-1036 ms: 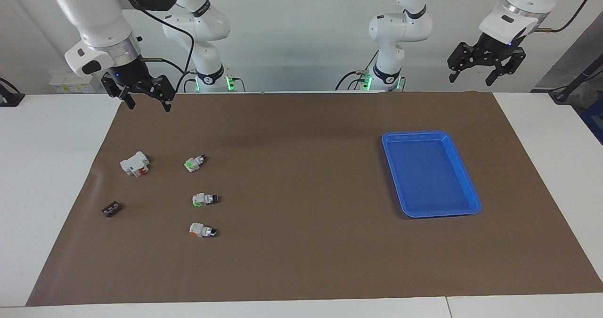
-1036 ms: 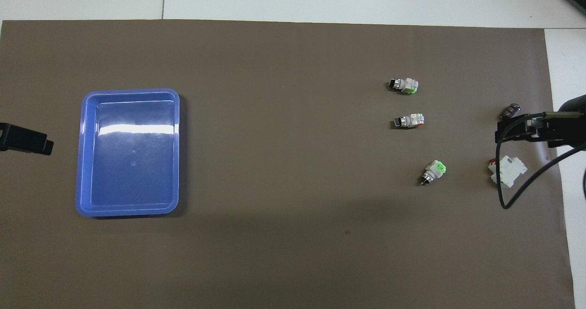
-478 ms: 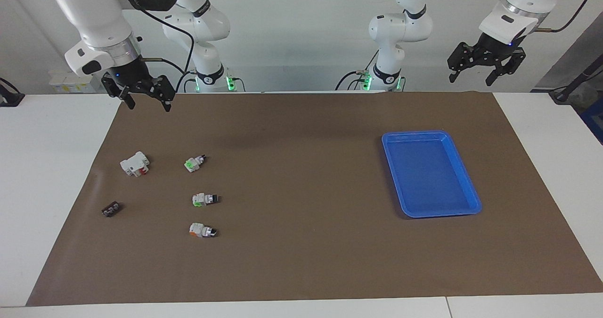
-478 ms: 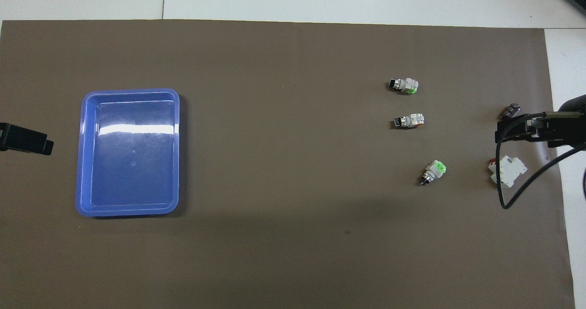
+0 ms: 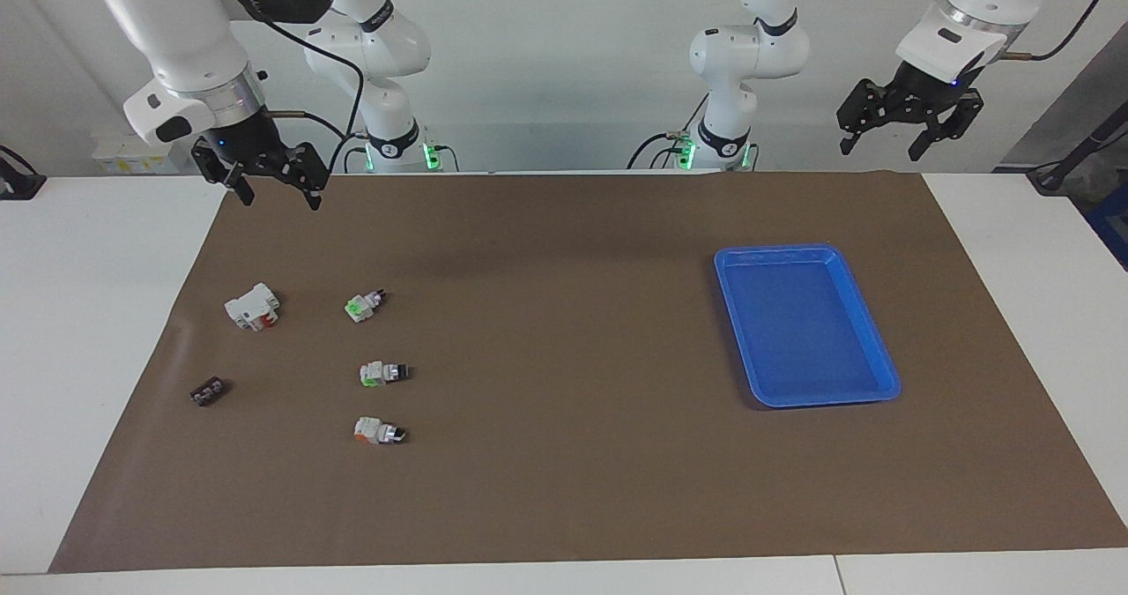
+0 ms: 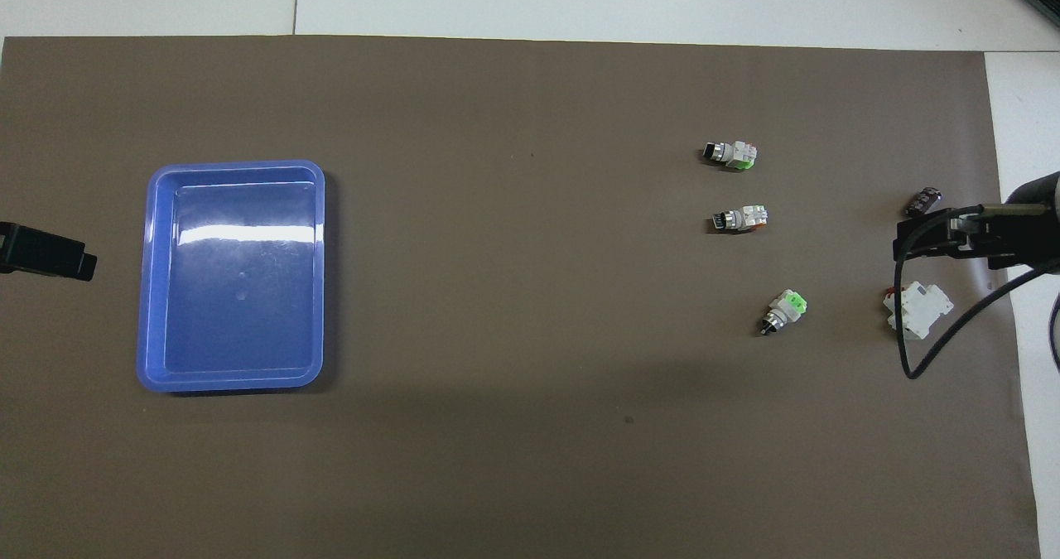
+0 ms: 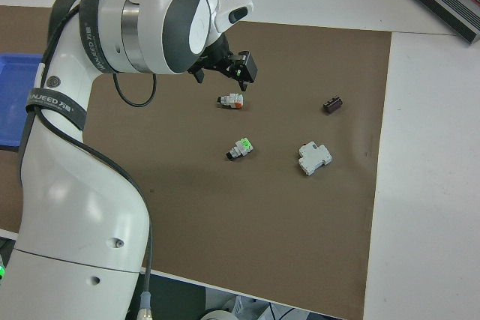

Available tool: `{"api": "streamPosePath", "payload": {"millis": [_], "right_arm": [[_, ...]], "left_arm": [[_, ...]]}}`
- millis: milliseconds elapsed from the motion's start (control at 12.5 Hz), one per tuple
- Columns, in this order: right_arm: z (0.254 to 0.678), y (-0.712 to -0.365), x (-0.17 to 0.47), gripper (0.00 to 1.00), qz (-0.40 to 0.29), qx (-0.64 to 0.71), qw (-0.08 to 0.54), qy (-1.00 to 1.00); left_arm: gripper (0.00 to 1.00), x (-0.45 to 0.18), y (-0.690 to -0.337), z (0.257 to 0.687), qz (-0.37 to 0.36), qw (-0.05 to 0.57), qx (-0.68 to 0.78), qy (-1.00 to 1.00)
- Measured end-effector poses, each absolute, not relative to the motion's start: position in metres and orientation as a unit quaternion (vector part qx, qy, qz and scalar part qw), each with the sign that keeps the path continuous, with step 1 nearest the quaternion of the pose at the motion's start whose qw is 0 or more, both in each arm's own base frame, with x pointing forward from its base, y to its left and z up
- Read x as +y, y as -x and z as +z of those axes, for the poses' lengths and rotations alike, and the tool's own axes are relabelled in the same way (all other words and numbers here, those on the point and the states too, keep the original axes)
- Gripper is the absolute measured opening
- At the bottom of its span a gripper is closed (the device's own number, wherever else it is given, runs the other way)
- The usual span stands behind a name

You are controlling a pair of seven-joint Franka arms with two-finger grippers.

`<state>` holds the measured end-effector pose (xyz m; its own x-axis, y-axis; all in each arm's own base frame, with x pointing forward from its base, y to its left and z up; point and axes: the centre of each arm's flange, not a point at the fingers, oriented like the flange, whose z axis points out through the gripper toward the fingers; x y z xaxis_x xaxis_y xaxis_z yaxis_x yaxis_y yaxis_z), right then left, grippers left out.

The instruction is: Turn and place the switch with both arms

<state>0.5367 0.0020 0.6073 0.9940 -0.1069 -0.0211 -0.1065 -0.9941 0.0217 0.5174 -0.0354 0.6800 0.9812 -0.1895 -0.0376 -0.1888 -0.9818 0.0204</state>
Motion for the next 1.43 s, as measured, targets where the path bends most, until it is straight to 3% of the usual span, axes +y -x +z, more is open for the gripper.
{"api": "streamPosePath", "payload": {"millis": [319,638,1036,1435], "right_arm": [[0.604,-0.536,0.005,1.0,-0.015,-0.033,0.01,-0.999],[0.577,-0.529,0.02,1.0,-0.019,0.127,0.007,-0.992],[0.518,-0.499,0.045,1.0,-0.024,0.333,0.0,-0.943],[0.426,-0.489,0.035,1.0,-0.023,0.558,-0.008,-0.83]], "left_arm": [[1.0,-0.035,-0.517,0.68,-0.02,0.008,-0.095,-0.995],[1.0,-0.035,-0.517,0.68,-0.02,0.008,-0.095,-0.995],[1.0,-0.035,-0.517,0.68,-0.02,0.008,-0.095,-0.995],[1.0,-0.035,-0.517,0.68,-0.02,0.008,-0.095,-0.995]]}}
